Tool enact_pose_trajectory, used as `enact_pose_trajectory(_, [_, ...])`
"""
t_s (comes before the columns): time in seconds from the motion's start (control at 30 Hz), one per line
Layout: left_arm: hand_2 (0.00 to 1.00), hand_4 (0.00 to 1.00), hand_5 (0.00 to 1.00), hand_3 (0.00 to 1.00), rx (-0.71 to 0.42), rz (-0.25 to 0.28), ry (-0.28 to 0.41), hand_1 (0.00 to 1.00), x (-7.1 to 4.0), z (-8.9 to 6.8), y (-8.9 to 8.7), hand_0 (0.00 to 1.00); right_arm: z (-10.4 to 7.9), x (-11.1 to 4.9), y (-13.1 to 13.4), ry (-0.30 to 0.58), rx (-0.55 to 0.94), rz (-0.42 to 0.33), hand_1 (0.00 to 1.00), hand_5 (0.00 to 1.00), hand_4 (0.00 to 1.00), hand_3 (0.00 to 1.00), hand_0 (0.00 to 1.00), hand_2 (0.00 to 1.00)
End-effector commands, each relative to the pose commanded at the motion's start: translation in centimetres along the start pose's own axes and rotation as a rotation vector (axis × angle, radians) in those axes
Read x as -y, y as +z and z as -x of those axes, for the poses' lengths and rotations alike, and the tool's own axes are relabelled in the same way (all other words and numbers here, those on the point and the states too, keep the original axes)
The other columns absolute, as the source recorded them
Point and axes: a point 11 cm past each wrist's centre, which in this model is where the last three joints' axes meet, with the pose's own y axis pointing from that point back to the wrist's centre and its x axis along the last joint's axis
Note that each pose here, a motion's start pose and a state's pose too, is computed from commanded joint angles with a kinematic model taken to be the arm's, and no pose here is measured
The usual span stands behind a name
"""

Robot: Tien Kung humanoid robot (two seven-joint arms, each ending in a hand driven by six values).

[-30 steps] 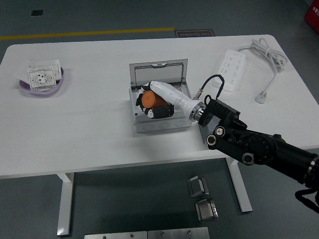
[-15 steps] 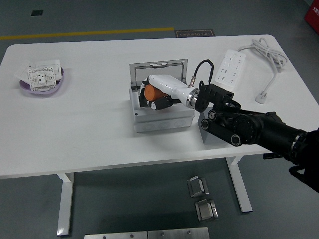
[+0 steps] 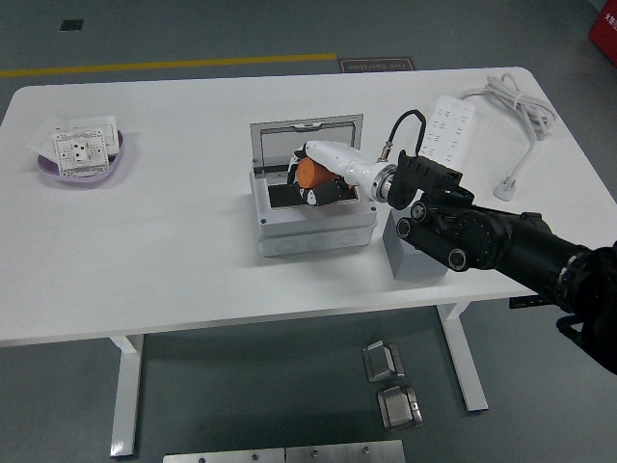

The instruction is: Pick up the cylinder from the cube,place it in the box,flap close box

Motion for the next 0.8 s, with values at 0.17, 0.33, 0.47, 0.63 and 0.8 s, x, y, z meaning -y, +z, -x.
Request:
enact_pose_trajectory(0.17, [0.655, 0.576, 0.24, 0.681, 0.003, 0.006, -0.002, 0.716, 0.02, 0.07, 0.24, 0.729, -0.06, 0.11, -0.03, -0.009, 0.004, 0.003, 0.505, 0.156, 0.593, 0.799, 0.332, 0.661])
enact_pose_trajectory(0.33, [0.651, 0.568, 0.24, 0.678, 0.008, 0.011, -0.005, 0.716, 0.05, 0.25, 0.48, 0.729, -0.21, 0.07, 0.13, -0.013, 0.001, 0.004, 0.651, 0.242, 0.742, 0.902, 0.587, 0.724])
enact_pose_trajectory(0.47, [0.651, 0.567, 0.238, 0.675, 0.011, 0.014, -0.006, 0.716, 0.07, 0.32, 0.63, 0.729, -0.28, 0.02, 0.21, -0.013, 0.0, 0.003, 0.688, 0.272, 0.798, 0.916, 0.707, 0.737])
enact_pose_trajectory(0.63, [0.651, 0.567, 0.238, 0.675, 0.012, 0.019, -0.007, 0.716, 0.09, 0.42, 0.86, 0.729, -0.25, -0.08, 0.33, -0.012, 0.003, 0.002, 0.688, 0.272, 0.798, 0.916, 0.707, 0.737])
enact_pose_trajectory(0.8, [0.642, 0.559, 0.234, 0.673, 0.011, 0.016, -0.011, 0.716, 0.1, 0.66, 0.68, 0.728, -0.27, -0.4, 0.23, -0.015, 0.007, -0.006, 0.689, 0.286, 0.814, 0.92, 0.715, 0.74])
